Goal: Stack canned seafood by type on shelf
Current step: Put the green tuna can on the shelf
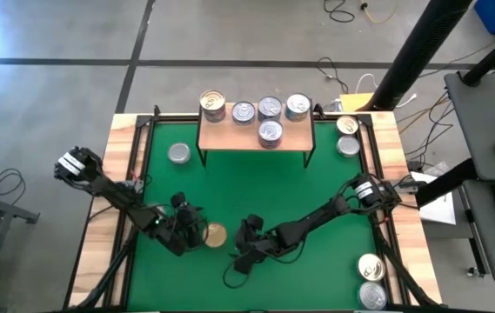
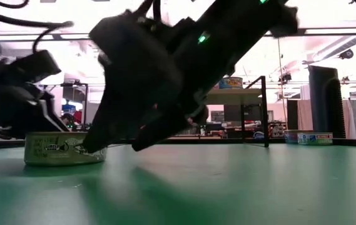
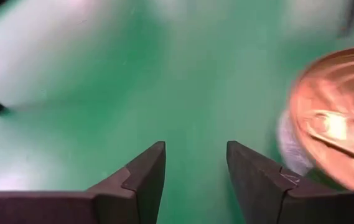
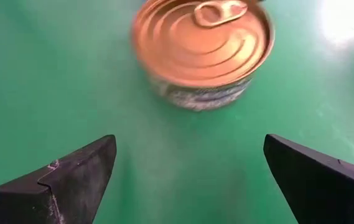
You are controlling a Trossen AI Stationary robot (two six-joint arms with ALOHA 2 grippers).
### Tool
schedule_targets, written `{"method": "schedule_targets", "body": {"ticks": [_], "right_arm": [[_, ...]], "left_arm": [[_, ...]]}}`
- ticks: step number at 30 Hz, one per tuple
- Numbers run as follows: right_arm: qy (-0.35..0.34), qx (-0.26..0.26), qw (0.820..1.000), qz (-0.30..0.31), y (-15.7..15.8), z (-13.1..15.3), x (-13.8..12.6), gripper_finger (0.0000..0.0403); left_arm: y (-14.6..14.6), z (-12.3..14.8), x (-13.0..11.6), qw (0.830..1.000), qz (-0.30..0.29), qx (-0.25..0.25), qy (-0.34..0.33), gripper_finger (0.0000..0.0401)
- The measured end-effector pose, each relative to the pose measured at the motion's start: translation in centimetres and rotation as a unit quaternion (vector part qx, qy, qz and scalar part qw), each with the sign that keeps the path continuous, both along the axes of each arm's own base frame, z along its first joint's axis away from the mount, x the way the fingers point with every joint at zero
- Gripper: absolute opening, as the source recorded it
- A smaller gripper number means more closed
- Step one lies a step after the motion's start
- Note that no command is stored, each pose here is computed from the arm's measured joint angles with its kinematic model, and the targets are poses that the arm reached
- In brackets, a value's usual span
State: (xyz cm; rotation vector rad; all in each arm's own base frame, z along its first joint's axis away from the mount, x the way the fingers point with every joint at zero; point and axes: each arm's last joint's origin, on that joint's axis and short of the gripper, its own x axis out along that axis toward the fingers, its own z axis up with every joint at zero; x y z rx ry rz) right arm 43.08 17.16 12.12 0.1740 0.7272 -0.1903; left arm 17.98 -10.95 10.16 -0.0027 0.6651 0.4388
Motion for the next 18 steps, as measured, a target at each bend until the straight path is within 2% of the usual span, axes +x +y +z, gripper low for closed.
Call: {"method": "schedule_targets", "body": {"ticks": [4, 11, 15, 18], "right_arm": [[0.016, -0.027, 1.000, 0.000, 0.7, 0.9, -1.0, 0.0400], [0.002, -0.101, 0.992, -0.070, 0.1, 0.8, -1.2, 0.0400], [-0.029, -0.138, 0.979, -0.147, -0.9, 0.8, -1.2, 0.0400], [-0.040, -0.163, 0.970, -0.173, -1.5, 0.9, -1.1, 0.0400]], "left_arm": [[-0.2, 0.5, -0.7, 0.999, -0.022, -0.032, 0.026, 0.0153], [-2.6, 0.3, -2.4, 0.991, -0.062, -0.116, 0.036, 0.0153], [-3.6, -0.4, -2.5, 0.991, -0.069, -0.117, 0.013, 0.0153], [-4.1, -1.0, -2.0, 0.992, -0.066, -0.107, -0.014, 0.0152]]}}
